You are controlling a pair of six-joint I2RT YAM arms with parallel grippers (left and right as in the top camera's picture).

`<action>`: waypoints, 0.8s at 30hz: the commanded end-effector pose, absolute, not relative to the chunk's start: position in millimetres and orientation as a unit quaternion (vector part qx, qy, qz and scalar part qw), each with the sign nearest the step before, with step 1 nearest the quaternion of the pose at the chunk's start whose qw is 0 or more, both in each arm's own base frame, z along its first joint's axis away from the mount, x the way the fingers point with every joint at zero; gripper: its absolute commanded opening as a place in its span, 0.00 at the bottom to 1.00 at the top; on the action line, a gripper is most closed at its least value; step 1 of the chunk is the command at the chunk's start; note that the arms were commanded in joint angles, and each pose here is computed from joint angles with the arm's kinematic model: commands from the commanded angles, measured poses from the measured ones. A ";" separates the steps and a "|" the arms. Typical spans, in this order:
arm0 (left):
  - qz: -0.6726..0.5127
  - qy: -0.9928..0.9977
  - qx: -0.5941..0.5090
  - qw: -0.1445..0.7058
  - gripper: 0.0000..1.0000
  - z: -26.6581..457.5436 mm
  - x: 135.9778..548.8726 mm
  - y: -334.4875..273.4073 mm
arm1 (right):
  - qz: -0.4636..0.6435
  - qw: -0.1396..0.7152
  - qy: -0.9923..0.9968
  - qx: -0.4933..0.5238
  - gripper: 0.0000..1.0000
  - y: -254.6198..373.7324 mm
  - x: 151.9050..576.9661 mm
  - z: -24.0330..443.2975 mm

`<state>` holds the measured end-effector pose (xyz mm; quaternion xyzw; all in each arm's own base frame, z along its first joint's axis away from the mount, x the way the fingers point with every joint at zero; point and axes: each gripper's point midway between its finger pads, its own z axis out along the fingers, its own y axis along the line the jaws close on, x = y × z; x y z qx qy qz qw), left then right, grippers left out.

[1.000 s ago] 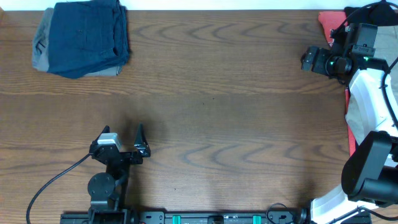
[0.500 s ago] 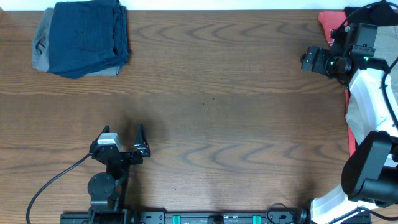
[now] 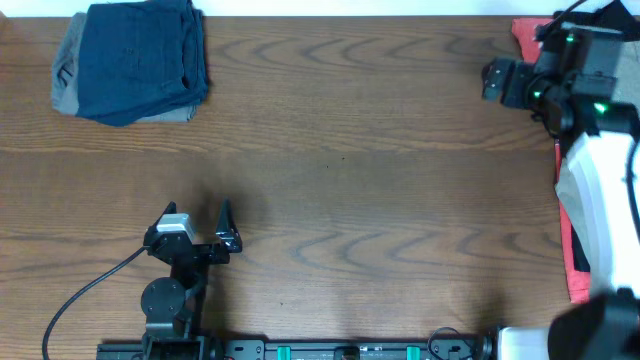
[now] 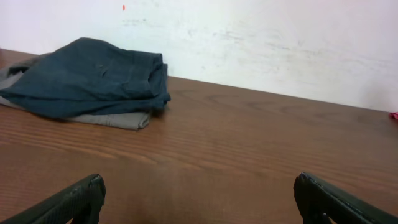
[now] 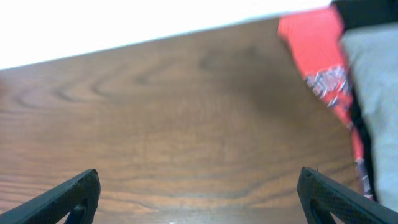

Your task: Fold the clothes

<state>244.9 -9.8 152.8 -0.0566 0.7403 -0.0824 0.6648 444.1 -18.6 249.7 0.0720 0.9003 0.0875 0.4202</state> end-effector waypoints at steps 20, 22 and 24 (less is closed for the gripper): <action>-0.081 0.755 -0.054 0.648 0.98 138.4 244.0 -10.8 | 0.125 0.661 0.739 -0.037 0.99 46.6 284.2 467.2; -0.081 0.755 -0.054 0.648 0.98 138.4 244.0 -10.8 | 0.118 0.653 0.747 -0.039 0.99 44.3 271.5 462.1; -0.081 0.756 -0.054 0.648 0.98 138.3 243.9 -10.8 | 0.106 0.644 0.756 -0.039 0.99 41.0 262.6 455.1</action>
